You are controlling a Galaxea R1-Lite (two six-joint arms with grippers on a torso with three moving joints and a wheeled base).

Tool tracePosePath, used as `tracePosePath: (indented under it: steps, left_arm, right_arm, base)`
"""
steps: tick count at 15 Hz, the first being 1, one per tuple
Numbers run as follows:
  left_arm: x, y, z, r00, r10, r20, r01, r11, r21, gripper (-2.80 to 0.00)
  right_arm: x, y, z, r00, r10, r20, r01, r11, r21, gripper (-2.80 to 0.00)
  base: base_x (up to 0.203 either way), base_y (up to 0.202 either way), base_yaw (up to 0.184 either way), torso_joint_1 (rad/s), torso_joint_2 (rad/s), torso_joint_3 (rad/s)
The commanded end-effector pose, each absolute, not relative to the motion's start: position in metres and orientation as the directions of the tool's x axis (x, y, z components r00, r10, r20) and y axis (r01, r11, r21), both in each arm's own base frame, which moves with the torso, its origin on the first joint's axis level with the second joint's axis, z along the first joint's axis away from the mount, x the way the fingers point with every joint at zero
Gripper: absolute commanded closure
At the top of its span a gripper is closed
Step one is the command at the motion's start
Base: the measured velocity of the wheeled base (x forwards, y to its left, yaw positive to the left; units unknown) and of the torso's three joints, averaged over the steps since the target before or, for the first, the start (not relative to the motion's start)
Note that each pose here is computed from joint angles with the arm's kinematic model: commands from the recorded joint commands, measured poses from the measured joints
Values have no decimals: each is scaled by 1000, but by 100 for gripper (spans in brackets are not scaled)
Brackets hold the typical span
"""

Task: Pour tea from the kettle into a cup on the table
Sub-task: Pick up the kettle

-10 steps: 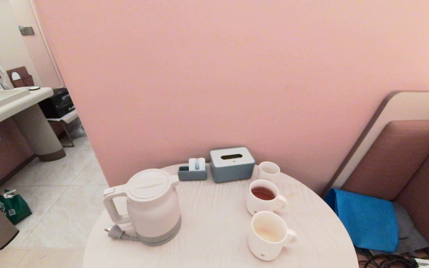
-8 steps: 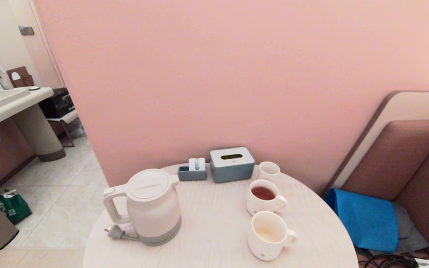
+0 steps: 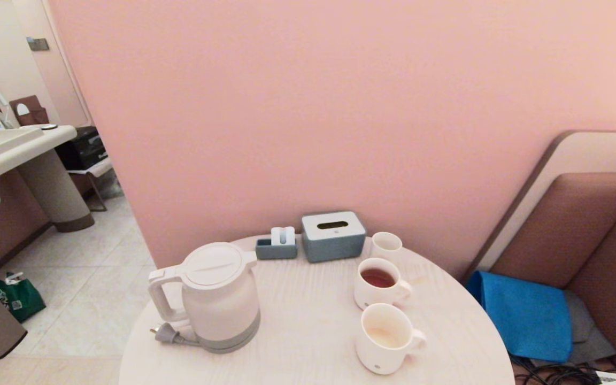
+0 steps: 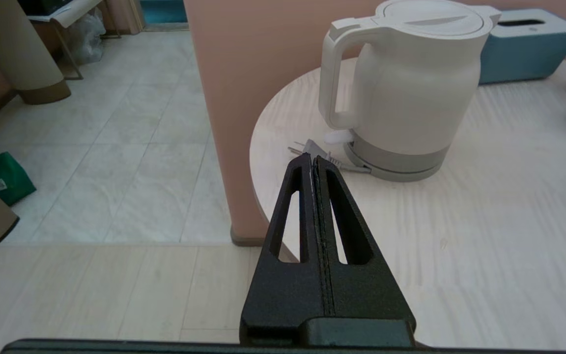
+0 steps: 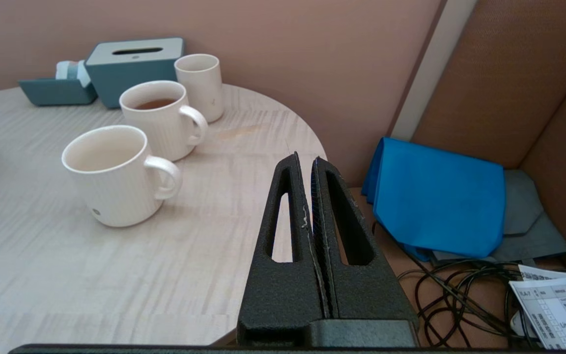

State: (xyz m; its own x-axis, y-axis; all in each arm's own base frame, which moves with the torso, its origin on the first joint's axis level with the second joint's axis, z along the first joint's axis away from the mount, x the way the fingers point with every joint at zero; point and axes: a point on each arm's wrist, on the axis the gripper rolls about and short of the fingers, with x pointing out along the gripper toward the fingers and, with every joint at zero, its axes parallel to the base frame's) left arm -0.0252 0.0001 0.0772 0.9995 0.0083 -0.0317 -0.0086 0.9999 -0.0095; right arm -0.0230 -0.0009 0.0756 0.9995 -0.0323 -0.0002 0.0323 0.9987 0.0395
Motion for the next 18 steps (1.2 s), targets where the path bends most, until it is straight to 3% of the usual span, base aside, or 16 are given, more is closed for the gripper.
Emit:
tracePosePath:
  steps: [1, 2, 5, 10, 14, 18]
  left_arm:
    - [-33, 0, 107, 998, 11, 58, -10, 1000, -9, 0]
    - [-38, 0, 131, 995, 11, 97, -10, 1000, -11, 0]
    - [-17, 0, 184, 999, 11, 33, -11, 1000, -21, 0]
    - [55, 1, 234, 993, 22, -119, -29, 998, -60, 0]
    - [108, 1, 237, 913, 46, -406, -109, 985, -133, 0]
    - [136, -2, 200, 799, 32, -600, -129, 985, -119, 0]
  right_arm:
    - [-23, -1, 76, 999, -32, -2, 32, 999, 40, 0]
    - [-23, -1, 76, 999, -32, -1, 32, 999, 40, 0]
    - [-23, -1, 76, 999, -32, -2, 32, 999, 40, 0]
    - [-23, -1, 76, 999, -32, -2, 32, 999, 40, 0]
    - [-23, -1, 76, 999, -32, -2, 32, 999, 40, 0]
    - [-23, -1, 76, 999, -32, -1, 32, 999, 40, 0]
  base:
    - [0, 0, 0, 0, 0, 0]
    - [0, 0, 0, 0, 0, 0]
    - [0, 0, 0, 0, 0, 0]
    - [0, 0, 0, 0, 0, 0]
    - [0, 0, 0, 0, 0, 0]
    - [0, 0, 0, 0, 0, 0]
